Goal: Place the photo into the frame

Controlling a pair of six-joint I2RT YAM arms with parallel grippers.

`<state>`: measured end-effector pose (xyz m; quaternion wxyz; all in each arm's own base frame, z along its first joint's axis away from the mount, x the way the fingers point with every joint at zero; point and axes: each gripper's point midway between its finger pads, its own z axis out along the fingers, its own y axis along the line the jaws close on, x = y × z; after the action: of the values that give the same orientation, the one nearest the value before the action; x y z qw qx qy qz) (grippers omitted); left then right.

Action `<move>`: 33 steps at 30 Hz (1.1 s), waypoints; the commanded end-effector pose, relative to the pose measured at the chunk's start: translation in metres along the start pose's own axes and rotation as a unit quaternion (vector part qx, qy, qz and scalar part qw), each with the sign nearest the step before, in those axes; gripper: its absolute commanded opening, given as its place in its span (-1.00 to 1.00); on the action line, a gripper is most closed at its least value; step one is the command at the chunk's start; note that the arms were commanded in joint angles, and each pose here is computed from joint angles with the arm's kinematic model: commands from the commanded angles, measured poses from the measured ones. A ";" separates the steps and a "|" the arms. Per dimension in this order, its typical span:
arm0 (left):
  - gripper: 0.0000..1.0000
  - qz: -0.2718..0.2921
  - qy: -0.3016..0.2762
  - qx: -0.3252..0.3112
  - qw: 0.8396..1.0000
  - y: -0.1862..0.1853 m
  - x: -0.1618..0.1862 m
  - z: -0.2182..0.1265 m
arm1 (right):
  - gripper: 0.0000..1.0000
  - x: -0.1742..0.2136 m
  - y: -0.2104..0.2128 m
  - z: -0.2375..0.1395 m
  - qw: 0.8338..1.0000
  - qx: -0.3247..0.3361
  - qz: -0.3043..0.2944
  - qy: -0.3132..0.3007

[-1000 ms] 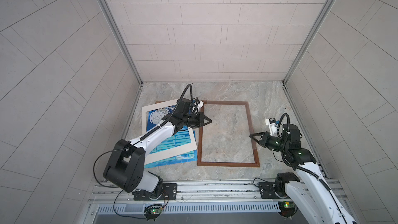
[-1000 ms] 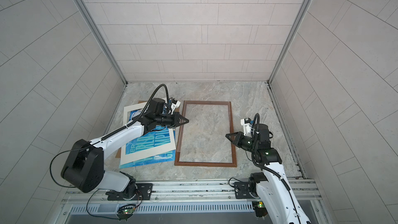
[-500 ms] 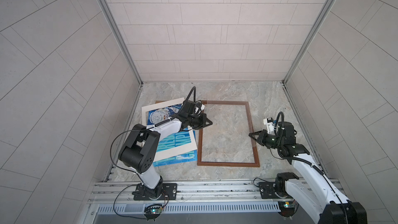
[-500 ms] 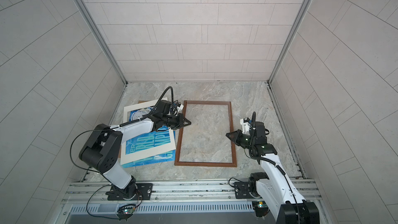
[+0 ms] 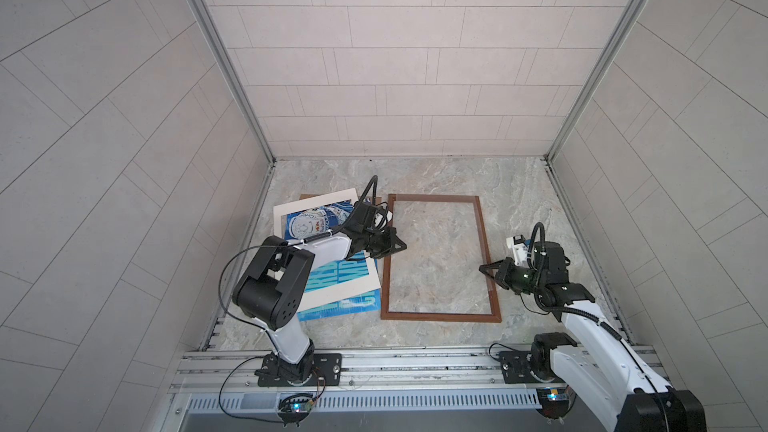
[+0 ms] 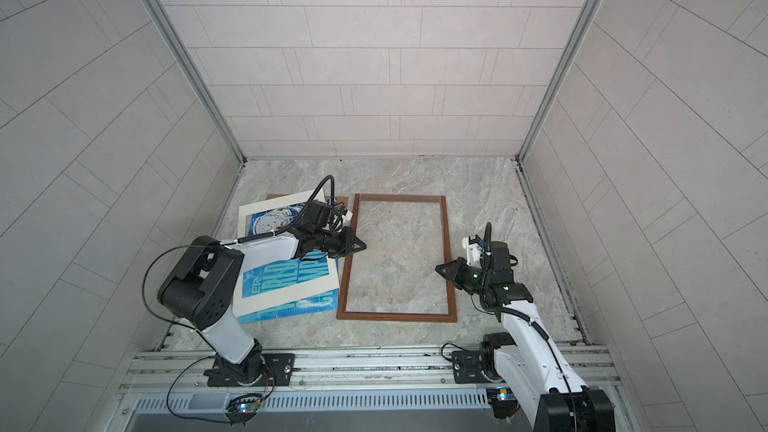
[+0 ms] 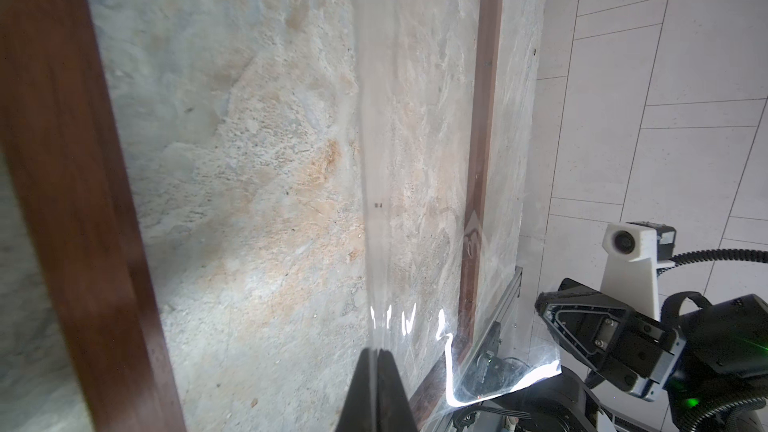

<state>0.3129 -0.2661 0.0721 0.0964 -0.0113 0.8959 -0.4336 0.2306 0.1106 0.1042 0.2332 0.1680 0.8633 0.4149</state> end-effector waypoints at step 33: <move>-1.00 -0.017 0.020 -0.019 0.999 0.022 0.018 0.009 | -1.00 0.021 0.001 -0.010 1.000 -0.003 0.000 0.023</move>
<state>0.3028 -0.2613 0.0541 0.0765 -0.0212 0.9026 -0.4232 0.2123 0.1133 0.1070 0.2185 0.1662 0.8650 0.4201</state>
